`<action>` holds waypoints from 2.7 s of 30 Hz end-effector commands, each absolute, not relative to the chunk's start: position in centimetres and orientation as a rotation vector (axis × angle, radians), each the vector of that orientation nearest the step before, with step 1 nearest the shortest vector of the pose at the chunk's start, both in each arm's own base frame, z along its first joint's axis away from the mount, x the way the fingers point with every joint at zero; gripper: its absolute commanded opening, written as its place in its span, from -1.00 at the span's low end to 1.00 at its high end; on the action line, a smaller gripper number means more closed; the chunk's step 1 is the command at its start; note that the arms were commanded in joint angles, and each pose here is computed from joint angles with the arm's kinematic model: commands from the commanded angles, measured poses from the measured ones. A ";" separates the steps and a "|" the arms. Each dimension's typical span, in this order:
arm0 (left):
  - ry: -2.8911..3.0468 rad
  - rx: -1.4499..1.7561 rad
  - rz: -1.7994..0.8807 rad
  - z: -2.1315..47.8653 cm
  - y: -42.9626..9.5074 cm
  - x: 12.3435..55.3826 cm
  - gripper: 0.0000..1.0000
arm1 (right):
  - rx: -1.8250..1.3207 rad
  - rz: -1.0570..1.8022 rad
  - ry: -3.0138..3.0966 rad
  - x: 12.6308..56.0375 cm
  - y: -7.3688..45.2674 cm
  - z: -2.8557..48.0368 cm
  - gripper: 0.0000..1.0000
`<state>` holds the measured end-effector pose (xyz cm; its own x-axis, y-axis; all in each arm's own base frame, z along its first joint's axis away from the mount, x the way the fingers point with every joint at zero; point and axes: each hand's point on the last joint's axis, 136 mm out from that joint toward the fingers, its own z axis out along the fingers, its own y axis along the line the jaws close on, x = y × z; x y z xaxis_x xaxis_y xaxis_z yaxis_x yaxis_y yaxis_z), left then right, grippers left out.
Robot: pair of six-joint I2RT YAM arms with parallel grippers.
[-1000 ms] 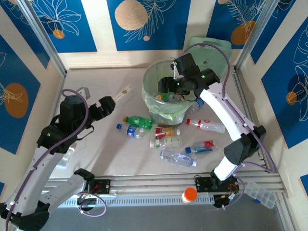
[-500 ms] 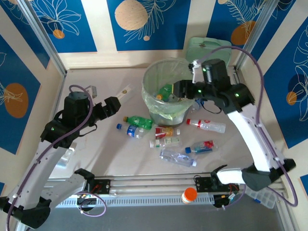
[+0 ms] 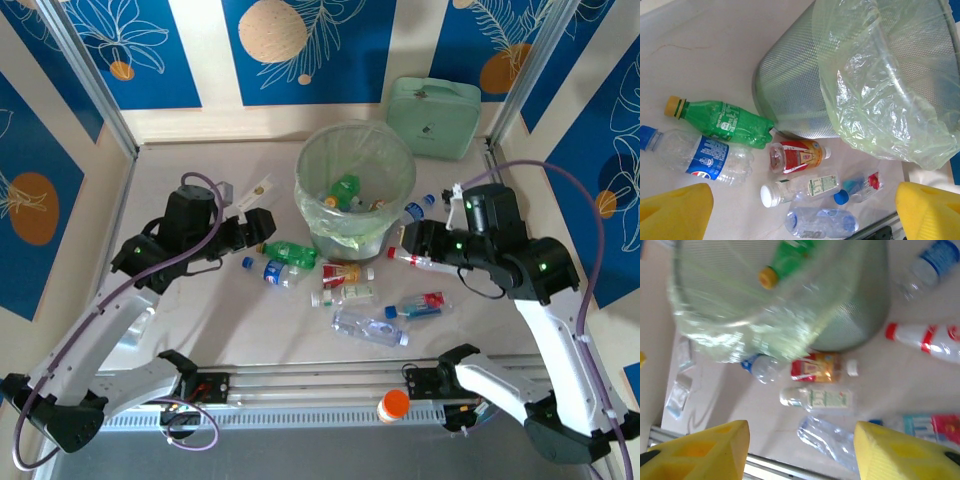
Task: Put the plastic bottles in the bin
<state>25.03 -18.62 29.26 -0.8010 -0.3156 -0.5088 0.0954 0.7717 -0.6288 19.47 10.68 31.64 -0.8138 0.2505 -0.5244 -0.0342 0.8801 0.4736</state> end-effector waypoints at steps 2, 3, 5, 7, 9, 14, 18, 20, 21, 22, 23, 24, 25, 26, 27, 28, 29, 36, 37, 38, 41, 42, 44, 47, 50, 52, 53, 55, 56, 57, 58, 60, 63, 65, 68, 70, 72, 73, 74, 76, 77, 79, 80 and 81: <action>2.337 -0.185 -0.909 29.4 -18.9 24.9 0.86 | 0.510 0.518 2.547 17.5 7.3 27.8 0.16; 2.341 -0.190 -0.908 29.3 -18.9 24.9 0.87 | 0.580 0.496 2.558 17.5 6.7 27.1 0.16; 2.350 -0.194 -0.900 28.9 -18.8 24.8 0.87 | 0.707 0.448 2.584 17.4 5.6 25.6 0.17; 2.356 -0.199 -0.894 28.7 -18.7 24.8 0.87 | 0.875 0.404 2.613 17.2 4.6 24.0 0.18; 2.365 -0.204 -0.884 28.4 -18.6 24.8 0.88 | 1.024 0.401 2.628 17.2 4.1 22.5 0.21; 2.357 -0.224 -0.883 28.3 -18.3 24.6 0.89 | 1.275 0.433 2.618 17.2 4.1 20.0 0.19; 2.367 -0.240 -0.864 27.7 -17.9 24.4 0.89 | 1.513 0.363 2.639 15.7 3.9 17.4 0.44; 2.367 -0.245 -0.860 27.6 -17.8 24.3 0.89 | 1.603 0.324 2.648 15.2 3.8 16.2 0.51; 2.363 -0.252 -0.855 27.6 -17.6 24.3 0.89 | 1.652 0.291 2.640 14.9 3.6 15.7 0.55; 2.359 -0.261 -0.847 27.6 -17.4 24.2 0.90 | 1.684 0.265 2.633 14.8 3.4 15.2 0.60; 2.352 -0.271 -0.840 27.6 -17.1 24.2 0.90 | 1.711 0.253 2.625 14.9 3.4 14.7 0.65; 2.346 -0.281 -0.833 27.6 -16.9 24.1 0.90 | 1.723 0.255 2.618 15.2 3.4 14.2 0.68; 2.339 -0.287 -0.831 27.7 -16.7 24.0 0.90 | 1.742 0.246 2.608 15.4 3.4 13.7 0.69; 2.335 -0.292 -0.828 27.7 -16.5 23.9 0.91 | 1.762 0.233 2.601 15.6 3.3 13.1 0.69; 2.334 -0.295 -0.825 27.8 -16.4 23.8 0.91 | 1.783 0.220 2.599 15.6 3.3 12.3 0.70; 2.335 -0.295 -0.822 27.9 -16.3 23.7 0.90 | 1.804 0.209 2.597 15.6 3.2 11.7 0.70; 2.338 -0.292 -0.819 27.9 -16.2 23.6 0.91 | 1.842 0.197 2.587 15.6 3.1 10.9 0.70; 2.352 -0.291 -0.788 27.9 -15.6 23.1 0.91 | 1.891 0.183 2.546 17.5 2.9 8.2 0.72; 2.355 -0.292 -0.786 27.8 -15.6 23.1 0.91 | 1.898 0.173 2.550 17.6 2.9 7.8 0.72; 2.357 -0.292 -0.785 27.8 -15.6 23.1 0.91 | 1.905 0.166 2.555 17.7 3.0 7.2 0.73; 2.360 -0.288 -0.787 27.9 -15.7 23.1 0.92 | 1.936 0.164 2.554 18.0 3.2 5.7 0.73; 2.363 -0.286 -0.787 27.9 -15.7 23.0 0.92 | 1.953 0.157 2.556 17.9 3.3 5.3 0.73; 2.365 -0.283 -0.785 28.0 -15.7 23.0 0.92 | 1.958 0.148 2.568 17.8 3.8 4.7 0.71; 2.373 -0.277 -0.771 28.0 -15.5 22.8 0.93 | 1.957 0.100 2.585 17.5 4.1 3.9 0.67; 2.376 -0.276 -0.760 28.1 -15.3 22.7 0.93 | 1.976 0.073 2.589 17.1 4.1 3.0 0.61; 2.376 -0.272 -0.751 28.1 -15.1 22.6 0.92 | 1.985 0.053 2.585 17.0 4.0 2.8 0.55; 2.379 -0.269 -0.745 28.1 -15.0 22.6 0.93 | 1.995 0.037 2.579 17.0 3.9 2.8 0.52; 2.379 -0.264 -0.738 28.1 -14.9 22.6 0.93 | 2.001 0.042 2.572 17.2 3.9 2.9 0.40; 2.377 -0.263 -0.736 28.2 -14.9 22.6 0.93 | 2.001 0.043 2.565 17.3 4.0 3.1 0.34; 2.378 -0.263 -0.732 28.2 -14.9 22.7 0.93 | 1.999 0.047 2.560 17.4 4.0 3.3 0.29; 2.375 -0.262 -0.733 28.3 -14.9 22.7 0.93 | 1.998 0.052 2.554 17.4 4.0 3.5 0.26; 2.374 -0.260 -0.735 28.3 -15.0 22.8 0.93 | 1.999 0.065 2.537 17.4 4.0 4.0 0.18; 2.368 -0.258 -0.738 28.4 -15.1 22.9 0.93 | 1.981 0.078 2.527 17.4 3.8 4.8 0.03; 2.363 -0.258 -0.737 28.4 -15.1 23.1 0.93 | 1.971 0.085 2.518 17.4 3.7 5.5 0.00; 2.355 -0.259 -0.734 28.5 -15.1 23.3 0.93 | 1.969 0.129 2.499 17.2 3.8 6.6 -0.01; 2.348 -0.256 -0.742 28.7 -15.2 23.4 0.93 | 1.959 0.152 2.487 17.0 3.8 7.4 -0.05; 2.347 -0.255 -0.746 28.7 -15.3 23.5 0.93 | 1.937 0.181 2.469 16.7 3.6 8.4 -0.11; 2.344 -0.253 -0.748 28.8 -15.3 23.5 0.93 | 1.920 0.194 2.464 16.7 3.5 8.8 -0.15; 2.342 -0.254 -0.750 28.8 -15.4 23.6 0.93 | 1.904 0.215 2.453 16.7 3.5 9.5 -0.16; 2.338 -0.253 -0.757 28.9 -15.6 23.8 0.93 | 1.845 0.273 2.447 17.0 3.6 10.7 -0.22; 2.337 -0.253 -0.761 28.8 -15.6 23.9 0.92 | 1.802 0.298 2.454 17.1 3.6 11.4 -0.23; 2.333 -0.254 -0.769 28.9 -15.8 24.0 0.92 | 1.726 0.308 2.456 17.2 3.3 13.0 -0.23; 2.330 -0.252 -0.777 29.0 -15.9 24.1 0.93 | 1.682 0.312 2.452 17.3 3.1 14.0 -0.23; 2.327 -0.252 -0.784 29.1 -16.0 24.1 0.92 | 1.641 0.327 2.447 17.3 3.0 14.9 -0.23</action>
